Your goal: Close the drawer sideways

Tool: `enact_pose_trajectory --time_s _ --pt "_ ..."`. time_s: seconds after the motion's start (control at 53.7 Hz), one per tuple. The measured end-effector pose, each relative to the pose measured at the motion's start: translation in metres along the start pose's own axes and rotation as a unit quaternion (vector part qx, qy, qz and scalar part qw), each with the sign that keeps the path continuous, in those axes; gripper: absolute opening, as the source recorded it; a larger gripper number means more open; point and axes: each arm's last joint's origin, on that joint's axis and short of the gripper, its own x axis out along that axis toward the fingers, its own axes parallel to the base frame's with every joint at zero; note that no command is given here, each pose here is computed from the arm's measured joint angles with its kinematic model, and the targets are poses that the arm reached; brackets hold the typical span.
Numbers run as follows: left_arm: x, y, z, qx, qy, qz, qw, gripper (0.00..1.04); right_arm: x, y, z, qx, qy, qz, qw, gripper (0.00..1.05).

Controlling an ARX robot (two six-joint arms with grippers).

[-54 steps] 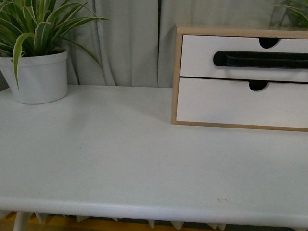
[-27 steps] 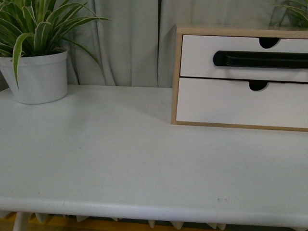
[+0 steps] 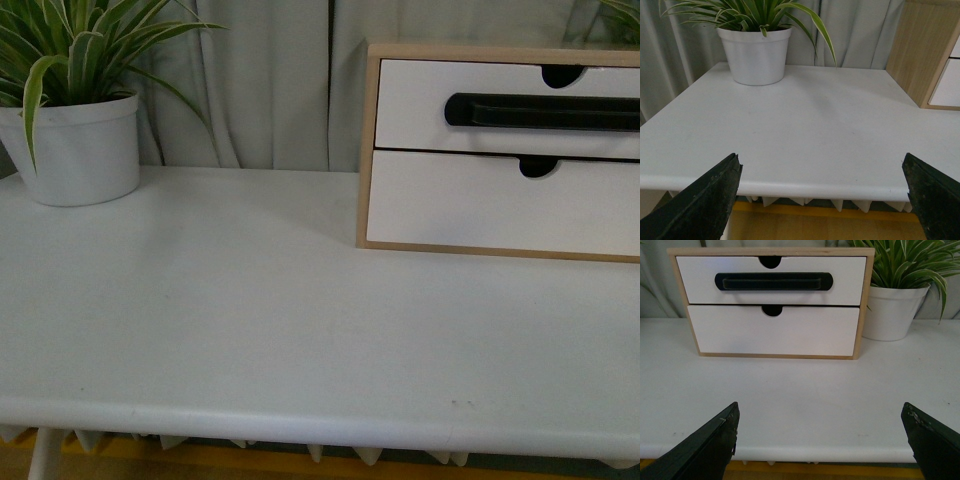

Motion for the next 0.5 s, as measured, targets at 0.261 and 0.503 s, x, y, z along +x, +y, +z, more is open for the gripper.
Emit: enact_pose_trajectory --time_s 0.261,0.503 --pt "0.0 0.0 0.0 0.0 0.0 0.0 1.0 0.98 0.0 0.0 0.0 0.0 0.0 0.0 1.0 0.95" --pt "0.0 0.0 0.0 0.0 0.0 0.0 1.0 0.98 0.0 0.0 0.0 0.0 0.0 0.0 1.0 0.95"
